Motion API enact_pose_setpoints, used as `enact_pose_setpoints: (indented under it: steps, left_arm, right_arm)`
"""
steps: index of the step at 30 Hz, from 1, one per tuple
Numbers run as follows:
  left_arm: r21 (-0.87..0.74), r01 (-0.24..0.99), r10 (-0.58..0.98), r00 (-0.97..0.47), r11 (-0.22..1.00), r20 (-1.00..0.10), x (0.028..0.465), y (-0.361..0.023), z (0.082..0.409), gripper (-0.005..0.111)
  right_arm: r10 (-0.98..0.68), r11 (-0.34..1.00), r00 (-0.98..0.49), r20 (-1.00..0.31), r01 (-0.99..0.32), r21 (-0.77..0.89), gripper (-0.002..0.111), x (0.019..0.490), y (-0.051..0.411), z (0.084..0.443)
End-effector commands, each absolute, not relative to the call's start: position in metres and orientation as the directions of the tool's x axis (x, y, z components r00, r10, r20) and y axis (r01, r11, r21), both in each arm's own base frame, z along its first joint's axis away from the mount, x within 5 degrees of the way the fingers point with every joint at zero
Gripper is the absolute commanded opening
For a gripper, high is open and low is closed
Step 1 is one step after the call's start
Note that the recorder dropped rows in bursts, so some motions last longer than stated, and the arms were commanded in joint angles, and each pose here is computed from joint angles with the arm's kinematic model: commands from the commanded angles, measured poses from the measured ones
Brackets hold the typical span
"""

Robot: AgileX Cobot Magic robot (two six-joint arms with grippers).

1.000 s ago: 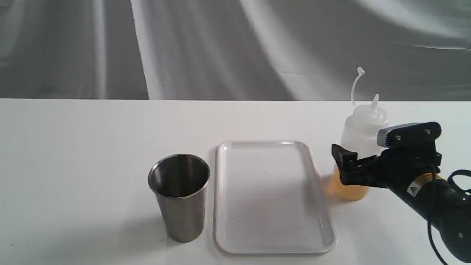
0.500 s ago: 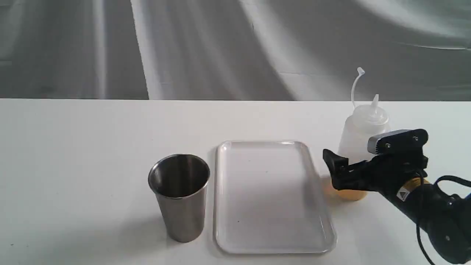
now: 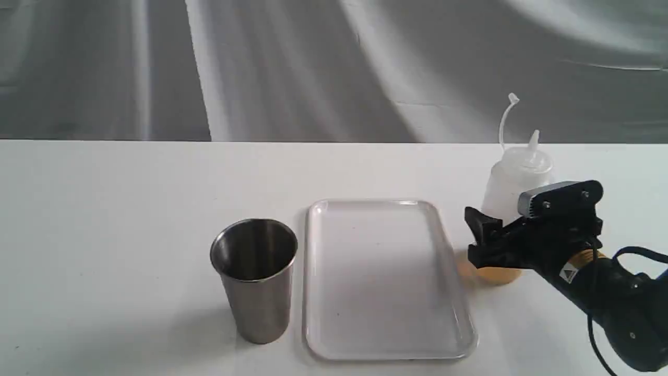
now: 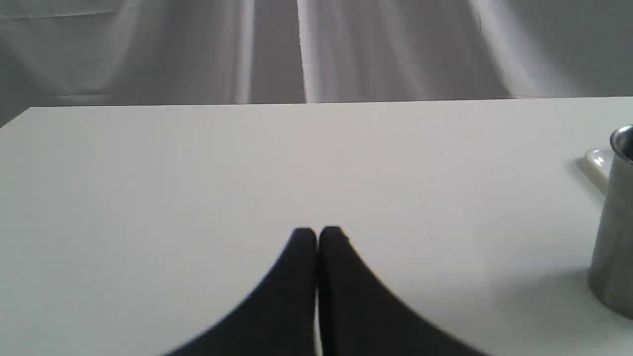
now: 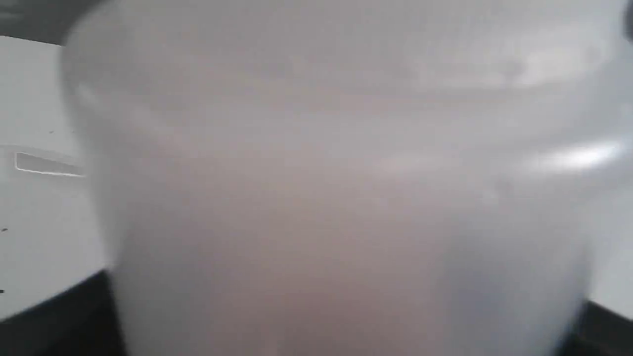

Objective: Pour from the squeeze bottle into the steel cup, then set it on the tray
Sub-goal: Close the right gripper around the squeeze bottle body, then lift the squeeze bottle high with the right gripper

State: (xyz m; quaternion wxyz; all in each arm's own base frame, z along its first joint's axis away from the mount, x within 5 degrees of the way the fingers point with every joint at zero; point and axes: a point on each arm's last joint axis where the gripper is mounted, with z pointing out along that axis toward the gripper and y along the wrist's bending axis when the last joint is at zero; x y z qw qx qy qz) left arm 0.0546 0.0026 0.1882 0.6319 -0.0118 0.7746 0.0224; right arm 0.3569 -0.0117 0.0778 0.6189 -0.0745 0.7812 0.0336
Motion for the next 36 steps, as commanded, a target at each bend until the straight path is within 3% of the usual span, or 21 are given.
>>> enact_pose_setpoints:
  steps: [1, 10, 19, 36]
  left_arm:
    - [0.018, -0.039, 0.01, -0.196, 0.999, -0.981, 0.055, 0.002, 0.188, 0.0]
    - [0.016, -0.039, 0.008, -0.196, 0.999, -0.981, 0.055, 0.002, 0.188, 0.0]
    - [0.019, -0.039, 0.011, -0.196, 0.999, -0.981, 0.055, 0.002, 0.188, 0.0]
    - [0.016, -0.039, 0.008, -0.196, 0.999, -0.981, 0.055, 0.002, 0.188, 0.0]
  right_arm:
    - [-0.08, 0.984, -0.208, -0.975, -0.17, -0.044, 0.05, 0.358, -0.01, 0.079]
    - [-0.09, 0.98, -0.195, -0.977, -0.19, -0.052, 0.001, 0.358, -0.009, 0.083]
    - [-0.111, 0.981, -0.089, -0.99, -0.169, -0.095, 0.0, 0.359, -0.01, 0.139]
    - [-0.127, 0.985, 0.171, -0.977, -0.092, -0.144, 0.0, 0.302, -0.009, 0.306]
